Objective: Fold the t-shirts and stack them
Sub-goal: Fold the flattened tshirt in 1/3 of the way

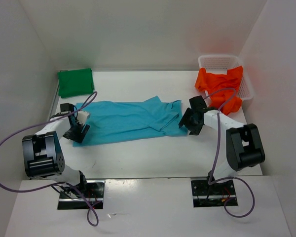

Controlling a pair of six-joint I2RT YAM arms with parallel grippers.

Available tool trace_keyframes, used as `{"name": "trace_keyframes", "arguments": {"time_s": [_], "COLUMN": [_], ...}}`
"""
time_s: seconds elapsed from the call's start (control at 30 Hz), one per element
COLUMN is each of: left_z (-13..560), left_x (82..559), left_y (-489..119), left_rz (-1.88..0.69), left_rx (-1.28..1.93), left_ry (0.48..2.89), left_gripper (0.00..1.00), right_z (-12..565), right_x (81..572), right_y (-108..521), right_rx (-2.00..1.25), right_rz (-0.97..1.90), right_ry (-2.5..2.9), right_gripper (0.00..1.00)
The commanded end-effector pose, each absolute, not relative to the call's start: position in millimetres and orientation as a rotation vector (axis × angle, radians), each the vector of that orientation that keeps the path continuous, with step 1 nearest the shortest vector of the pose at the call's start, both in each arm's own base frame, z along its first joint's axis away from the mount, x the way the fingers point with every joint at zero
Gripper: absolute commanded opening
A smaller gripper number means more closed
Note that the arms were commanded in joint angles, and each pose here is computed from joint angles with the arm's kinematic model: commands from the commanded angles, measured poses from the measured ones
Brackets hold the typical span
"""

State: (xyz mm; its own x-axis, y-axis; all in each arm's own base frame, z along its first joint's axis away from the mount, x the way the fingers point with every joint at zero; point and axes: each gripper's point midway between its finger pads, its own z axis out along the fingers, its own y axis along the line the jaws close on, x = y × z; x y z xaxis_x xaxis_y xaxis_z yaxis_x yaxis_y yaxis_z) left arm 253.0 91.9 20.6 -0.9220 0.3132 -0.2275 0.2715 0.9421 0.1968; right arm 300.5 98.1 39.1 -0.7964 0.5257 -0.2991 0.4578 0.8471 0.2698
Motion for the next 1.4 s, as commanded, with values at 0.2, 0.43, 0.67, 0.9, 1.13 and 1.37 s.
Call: {"name": "trace_keyframes", "arguments": {"time_s": [0.2, 0.43, 0.67, 0.9, 1.13, 1.37], "left_z": [2.9, -3.5, 59.2, 54.4, 60.5, 185.0], "left_x": [252.6, 246.8, 252.1, 232.6, 209.2, 300.0], "left_y": [94.7, 95.4, 103.1, 93.3, 109.5, 121.3], "left_rz": [0.238, 0.231, 0.319, 0.232, 0.383, 0.599], "left_rx": [0.474, 0.523, 0.573, 0.615, 0.64, 0.588], "left_ry": [2.869, 2.902, 2.78, 2.849, 2.912, 2.46], "left_gripper": [0.44, 0.0, 0.0, 0.07, 0.75, 0.84], "right_z": [16.3, 19.6, 90.8, 83.9, 116.1, 118.1], "right_x": [296.6, 270.8, 247.3, 199.0, 195.2, 192.8], "right_y": [110.3, 88.7, 91.5, 92.8, 76.6, 86.8], "right_rx": [0.752, 0.839, 0.825, 0.834, 0.82, 0.83], "right_rz": [0.377, 0.336, 0.396, 0.346, 0.24, 0.338], "right_ry": [2.71, 2.749, 2.698, 2.828, 2.785, 2.749], "right_gripper": [0.27, 0.0, 0.0, 0.02, 0.75, 0.76]}}
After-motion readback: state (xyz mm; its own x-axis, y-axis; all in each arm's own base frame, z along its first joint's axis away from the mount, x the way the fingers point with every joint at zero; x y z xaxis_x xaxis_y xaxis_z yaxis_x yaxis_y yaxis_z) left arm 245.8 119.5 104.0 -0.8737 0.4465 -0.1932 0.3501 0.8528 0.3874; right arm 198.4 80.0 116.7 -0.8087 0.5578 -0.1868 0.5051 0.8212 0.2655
